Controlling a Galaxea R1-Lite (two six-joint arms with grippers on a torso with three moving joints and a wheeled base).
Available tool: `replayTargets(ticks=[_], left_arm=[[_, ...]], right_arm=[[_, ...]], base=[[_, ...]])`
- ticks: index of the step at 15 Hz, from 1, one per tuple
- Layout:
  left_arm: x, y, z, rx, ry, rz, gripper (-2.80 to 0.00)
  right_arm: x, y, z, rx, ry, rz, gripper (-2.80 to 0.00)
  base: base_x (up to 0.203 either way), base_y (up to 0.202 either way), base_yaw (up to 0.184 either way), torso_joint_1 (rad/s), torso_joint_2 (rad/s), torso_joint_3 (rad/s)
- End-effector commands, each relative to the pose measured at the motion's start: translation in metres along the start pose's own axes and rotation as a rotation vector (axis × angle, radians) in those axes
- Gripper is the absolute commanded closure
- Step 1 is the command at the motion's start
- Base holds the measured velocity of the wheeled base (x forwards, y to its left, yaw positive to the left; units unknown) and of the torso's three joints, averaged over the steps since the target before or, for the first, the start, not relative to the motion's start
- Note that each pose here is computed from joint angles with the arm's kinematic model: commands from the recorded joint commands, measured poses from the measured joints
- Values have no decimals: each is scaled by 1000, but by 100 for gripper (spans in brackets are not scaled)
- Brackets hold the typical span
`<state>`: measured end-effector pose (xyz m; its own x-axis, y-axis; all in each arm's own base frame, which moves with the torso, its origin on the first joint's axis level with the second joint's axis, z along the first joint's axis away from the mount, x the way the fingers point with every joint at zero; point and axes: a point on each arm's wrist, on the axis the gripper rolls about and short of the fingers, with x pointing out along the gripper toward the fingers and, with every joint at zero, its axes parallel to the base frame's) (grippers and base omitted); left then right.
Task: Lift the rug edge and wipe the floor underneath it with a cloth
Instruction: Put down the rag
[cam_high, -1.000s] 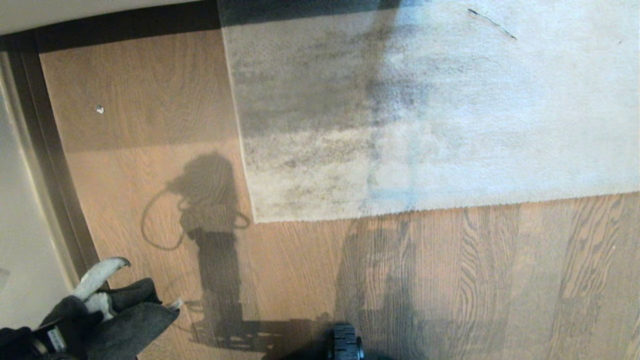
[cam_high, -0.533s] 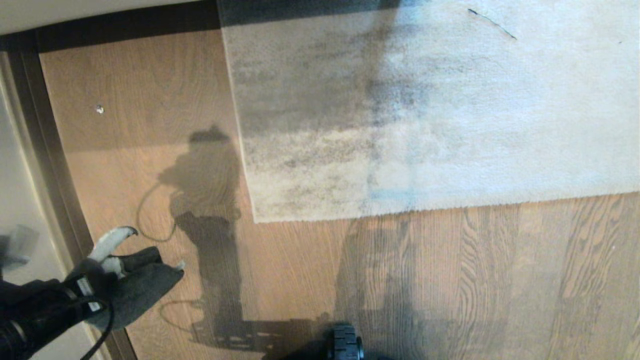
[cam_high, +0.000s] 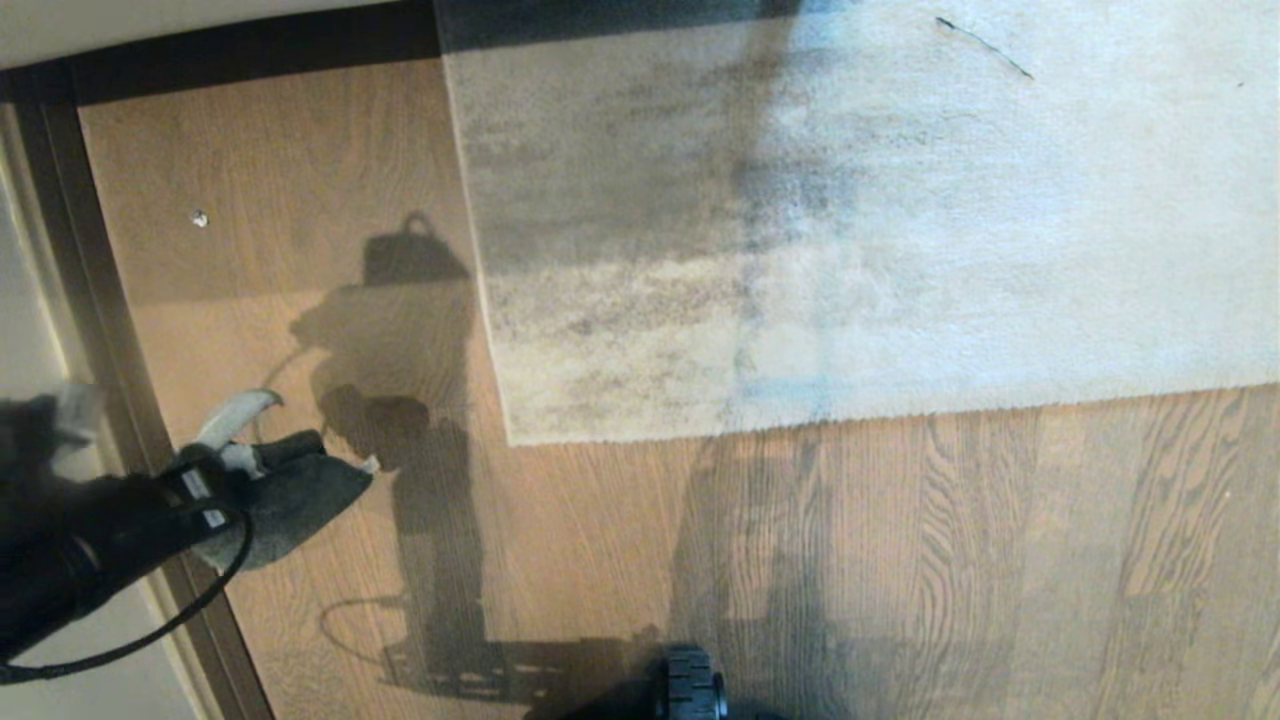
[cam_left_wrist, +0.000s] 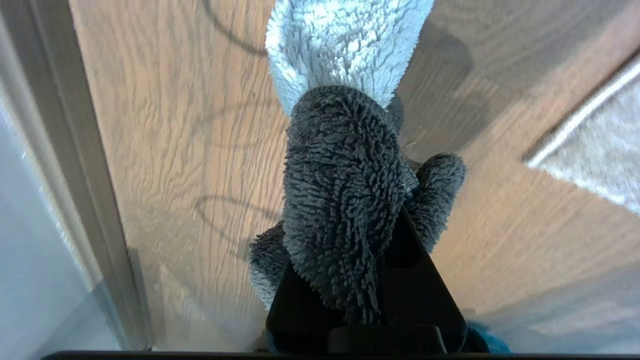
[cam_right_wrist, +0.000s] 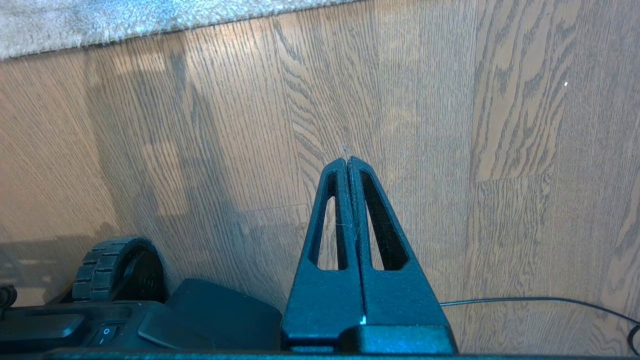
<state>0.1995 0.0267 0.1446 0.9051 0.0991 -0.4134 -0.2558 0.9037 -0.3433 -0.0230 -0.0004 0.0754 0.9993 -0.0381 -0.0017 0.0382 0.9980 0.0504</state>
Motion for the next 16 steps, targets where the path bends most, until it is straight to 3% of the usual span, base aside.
replayTargets(ticks=[1,9,10,16], left_arm=[[16,2,-3,-4,23,10,0],[37,-2,4,0,16,-46,0],[39,-2,4,0,16,-46,-280],[45,-5,11,1,4,-52,-280]], right_arm=[[0,0,0,0,1,0,0],[0,0,0,0,3,0,0],[0,0,0,0,1,0,0],[0,0,0,0,1,0,0]], base=[[0,0,0,0,0,0],[0,0,0,0,0,0],[0,0,0,0,0,0],[0,0,0,0,0,0]])
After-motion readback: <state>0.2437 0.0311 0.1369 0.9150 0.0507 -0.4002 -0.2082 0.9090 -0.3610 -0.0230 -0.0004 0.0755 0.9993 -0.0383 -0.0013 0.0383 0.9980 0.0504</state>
